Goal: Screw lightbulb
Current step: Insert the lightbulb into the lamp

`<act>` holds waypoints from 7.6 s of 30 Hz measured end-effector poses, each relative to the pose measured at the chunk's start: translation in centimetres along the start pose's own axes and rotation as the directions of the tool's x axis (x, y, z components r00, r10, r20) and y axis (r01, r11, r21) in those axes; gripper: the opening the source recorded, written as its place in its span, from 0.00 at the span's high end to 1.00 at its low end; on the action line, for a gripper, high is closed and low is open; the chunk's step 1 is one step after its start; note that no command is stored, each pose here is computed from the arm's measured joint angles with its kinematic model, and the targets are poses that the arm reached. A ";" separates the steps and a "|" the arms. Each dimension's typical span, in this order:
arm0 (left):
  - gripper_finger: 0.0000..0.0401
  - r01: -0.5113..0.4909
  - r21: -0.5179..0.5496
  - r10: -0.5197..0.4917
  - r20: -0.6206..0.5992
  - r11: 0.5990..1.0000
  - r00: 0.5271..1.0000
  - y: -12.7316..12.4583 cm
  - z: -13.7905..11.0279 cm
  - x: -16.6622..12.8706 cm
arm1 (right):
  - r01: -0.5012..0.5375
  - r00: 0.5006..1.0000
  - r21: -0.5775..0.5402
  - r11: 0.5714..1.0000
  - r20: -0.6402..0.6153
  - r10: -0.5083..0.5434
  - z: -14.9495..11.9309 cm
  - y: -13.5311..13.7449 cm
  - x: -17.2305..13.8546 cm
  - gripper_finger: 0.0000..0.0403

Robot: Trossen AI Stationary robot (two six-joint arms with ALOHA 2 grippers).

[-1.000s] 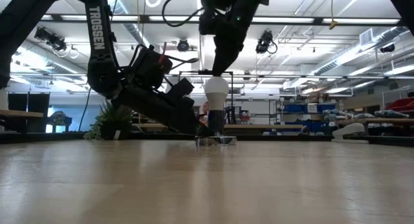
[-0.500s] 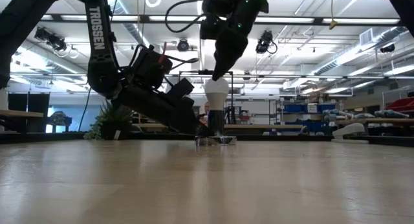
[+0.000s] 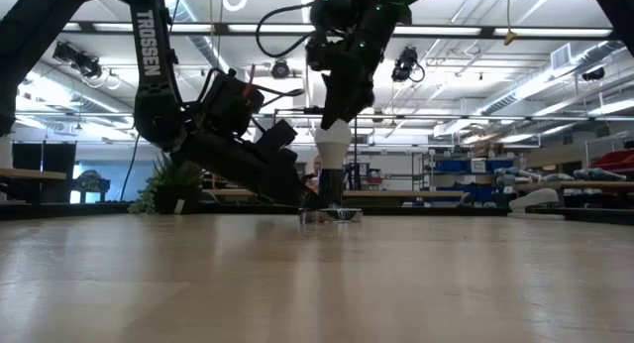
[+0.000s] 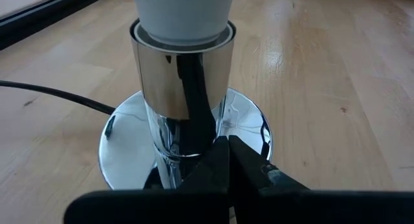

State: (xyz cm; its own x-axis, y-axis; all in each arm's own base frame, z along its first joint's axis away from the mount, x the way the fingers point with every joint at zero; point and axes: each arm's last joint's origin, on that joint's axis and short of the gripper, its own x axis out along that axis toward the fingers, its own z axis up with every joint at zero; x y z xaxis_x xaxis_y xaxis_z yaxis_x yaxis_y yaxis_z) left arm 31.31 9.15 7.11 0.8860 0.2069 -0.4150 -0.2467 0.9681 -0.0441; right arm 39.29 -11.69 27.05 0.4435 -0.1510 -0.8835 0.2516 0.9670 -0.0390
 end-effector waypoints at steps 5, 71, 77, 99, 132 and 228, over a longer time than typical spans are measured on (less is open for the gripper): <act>1.00 0.000 -0.002 0.000 0.000 1.000 1.000 0.0 0.0 0.0 | 0.036 0.999 0.339 0.940 -0.028 -0.029 -0.3 -0.1 -0.1 0.32; 1.00 -0.004 -0.007 0.004 0.000 1.000 1.000 0.0 0.0 0.0 | 0.047 0.999 0.007 0.999 -0.019 -0.047 0.6 1.5 -1.9 0.16; 1.00 -0.003 -0.007 0.003 0.000 1.000 1.000 0.0 0.0 0.0 | 0.006 1.000 -0.308 0.951 0.004 -0.006 1.0 1.1 -2.0 0.15; 1.00 0.001 -0.005 -0.001 0.000 1.000 1.000 0.0 0.0 0.0 | -0.060 0.998 -0.309 0.949 0.013 0.067 0.1 -0.2 0.0 0.26; 1.00 -0.001 -0.006 0.001 0.000 1.000 1.000 0.0 0.0 0.0 | 0.061 0.995 -0.047 0.997 0.078 -0.057 1.9 0.2 -2.5 0.24; 1.00 -0.005 -0.014 0.005 -0.002 1.000 1.000 0.4 0.0 0.0 | 0.041 0.999 0.181 0.983 0.000 -0.042 0.4 1.6 -0.8 0.30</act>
State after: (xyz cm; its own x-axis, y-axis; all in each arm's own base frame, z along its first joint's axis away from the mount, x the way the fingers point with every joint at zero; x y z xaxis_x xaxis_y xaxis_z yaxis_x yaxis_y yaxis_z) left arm 31.20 9.51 7.09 0.8842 0.2114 -0.4166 -0.2564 0.9650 -0.0545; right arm 39.69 -10.08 27.90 0.4324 -0.1910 -0.8812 0.4210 0.9070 0.0100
